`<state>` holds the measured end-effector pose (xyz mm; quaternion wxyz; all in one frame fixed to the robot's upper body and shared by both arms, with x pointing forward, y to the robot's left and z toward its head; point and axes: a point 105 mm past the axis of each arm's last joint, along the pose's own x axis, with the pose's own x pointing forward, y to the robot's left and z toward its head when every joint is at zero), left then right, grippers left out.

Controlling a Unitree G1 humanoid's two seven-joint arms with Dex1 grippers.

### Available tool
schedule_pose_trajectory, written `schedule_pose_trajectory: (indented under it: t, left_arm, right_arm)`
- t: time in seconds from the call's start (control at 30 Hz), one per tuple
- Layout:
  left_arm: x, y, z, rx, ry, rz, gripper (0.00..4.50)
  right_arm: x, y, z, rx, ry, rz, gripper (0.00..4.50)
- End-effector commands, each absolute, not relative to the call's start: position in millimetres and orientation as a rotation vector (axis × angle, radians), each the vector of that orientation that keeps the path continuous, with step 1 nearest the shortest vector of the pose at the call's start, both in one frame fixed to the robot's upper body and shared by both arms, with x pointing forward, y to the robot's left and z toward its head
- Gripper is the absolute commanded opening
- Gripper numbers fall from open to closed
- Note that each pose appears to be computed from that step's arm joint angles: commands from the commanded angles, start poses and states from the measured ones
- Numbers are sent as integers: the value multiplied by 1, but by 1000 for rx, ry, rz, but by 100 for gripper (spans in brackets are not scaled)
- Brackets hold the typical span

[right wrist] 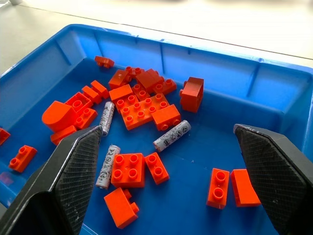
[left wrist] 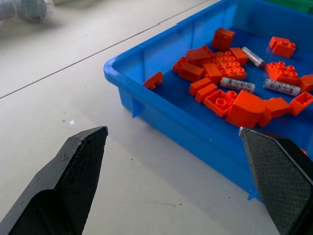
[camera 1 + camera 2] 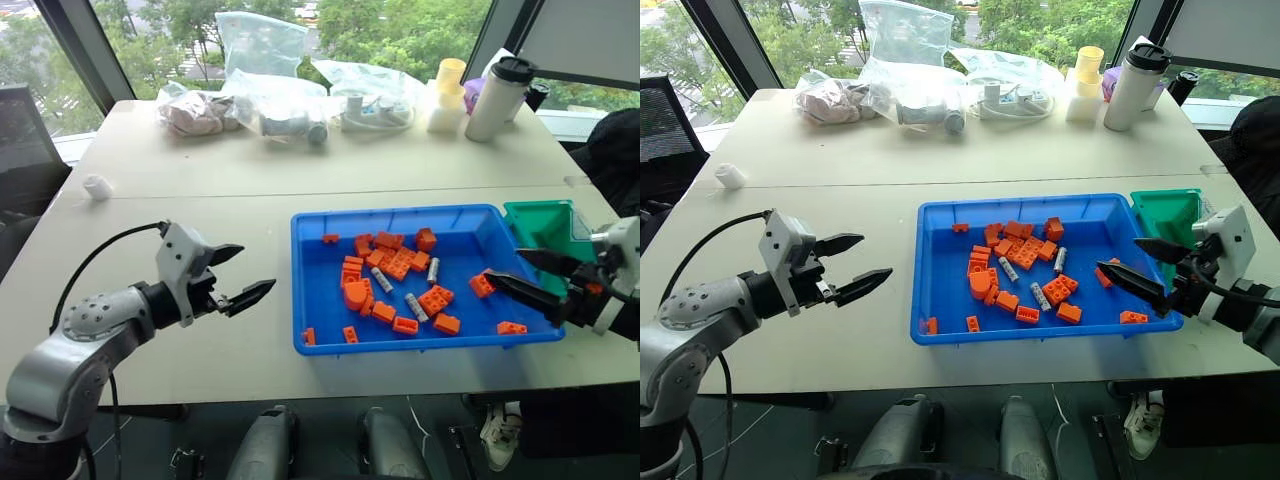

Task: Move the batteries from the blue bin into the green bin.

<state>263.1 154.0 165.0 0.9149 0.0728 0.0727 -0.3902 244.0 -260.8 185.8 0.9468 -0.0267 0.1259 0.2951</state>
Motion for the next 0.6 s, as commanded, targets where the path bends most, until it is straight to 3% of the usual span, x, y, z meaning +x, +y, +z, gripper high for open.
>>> schedule_pose_trajectory:
  t: [0.03,0.43,0.6]
  left_arm:
    - [263,156,173,141,107,-784,450]
    - [265,151,176,115,94,-785,450]
    - [266,156,171,187,157,-807,450]
  right_arm:
    - [245,-258,194,-89,216,609,445]
    - [249,-257,192,-4,258,578,445]
    - [263,-253,195,38,281,567,445]
